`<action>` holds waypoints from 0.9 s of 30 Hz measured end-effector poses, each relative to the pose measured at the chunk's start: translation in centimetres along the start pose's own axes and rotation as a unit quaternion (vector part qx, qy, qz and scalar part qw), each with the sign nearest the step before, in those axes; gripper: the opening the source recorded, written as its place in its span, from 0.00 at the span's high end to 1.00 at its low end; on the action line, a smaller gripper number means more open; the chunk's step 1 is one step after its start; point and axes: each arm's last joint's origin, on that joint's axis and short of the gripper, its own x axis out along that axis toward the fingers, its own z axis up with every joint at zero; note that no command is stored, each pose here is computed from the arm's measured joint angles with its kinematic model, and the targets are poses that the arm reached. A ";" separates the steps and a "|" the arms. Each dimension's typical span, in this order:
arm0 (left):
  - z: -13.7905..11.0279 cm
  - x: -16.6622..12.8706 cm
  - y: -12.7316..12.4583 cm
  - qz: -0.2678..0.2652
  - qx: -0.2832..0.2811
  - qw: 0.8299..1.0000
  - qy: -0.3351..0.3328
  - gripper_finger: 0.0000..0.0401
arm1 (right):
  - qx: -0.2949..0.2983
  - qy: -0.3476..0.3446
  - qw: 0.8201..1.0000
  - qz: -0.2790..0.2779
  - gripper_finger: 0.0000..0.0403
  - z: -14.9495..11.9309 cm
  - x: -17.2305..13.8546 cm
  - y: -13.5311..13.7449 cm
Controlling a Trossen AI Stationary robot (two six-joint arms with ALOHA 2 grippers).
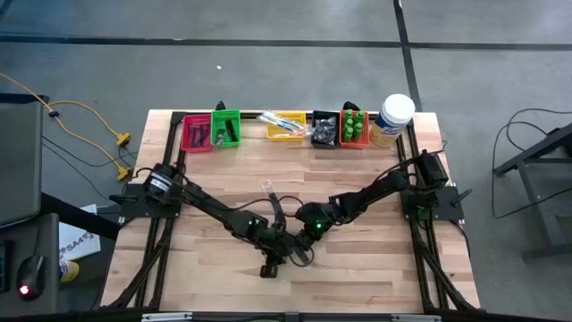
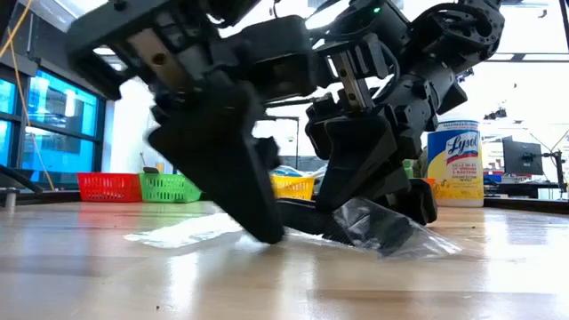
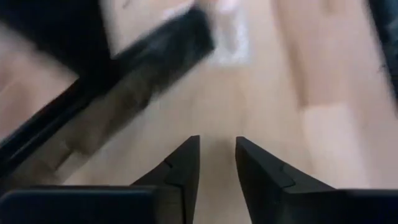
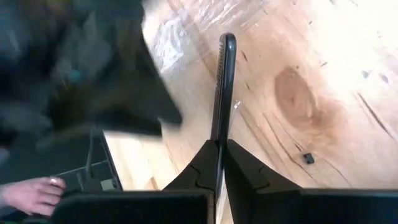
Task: Pick & Place Travel size toiletries
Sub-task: Put the black comb into the green bin
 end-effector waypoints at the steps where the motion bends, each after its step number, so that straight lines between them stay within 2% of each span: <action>1: -0.1 -0.4 0.0 0.006 -0.004 1.000 0.010 0.74 | -0.002 0.000 1.000 0.000 0.99 0.0 0.0 0.0; 6: -0.1 -3.4 0.4 0.048 -0.048 0.996 0.050 0.72 | -0.006 -0.002 1.000 0.006 0.99 0.0 -0.3 0.3; 13: 0.8 -9.2 -0.3 0.122 -0.055 0.991 0.026 0.72 | -0.027 -0.037 0.999 0.011 0.99 0.3 -2.4 1.8; 16: 1.0 -11.6 -0.4 0.151 -0.058 0.987 0.014 0.72 | -0.044 -0.053 0.998 0.004 0.99 0.4 -4.0 2.5; 22: 0.4 -15.2 -0.2 0.236 -0.060 0.970 -0.003 0.72 | -0.080 -0.123 0.989 0.031 0.99 0.9 -8.1 5.0; 27: -0.1 -16.2 0.8 0.244 -0.070 0.966 -0.049 0.72 | -0.114 -0.203 0.972 0.036 0.99 1.7 -12.4 6.3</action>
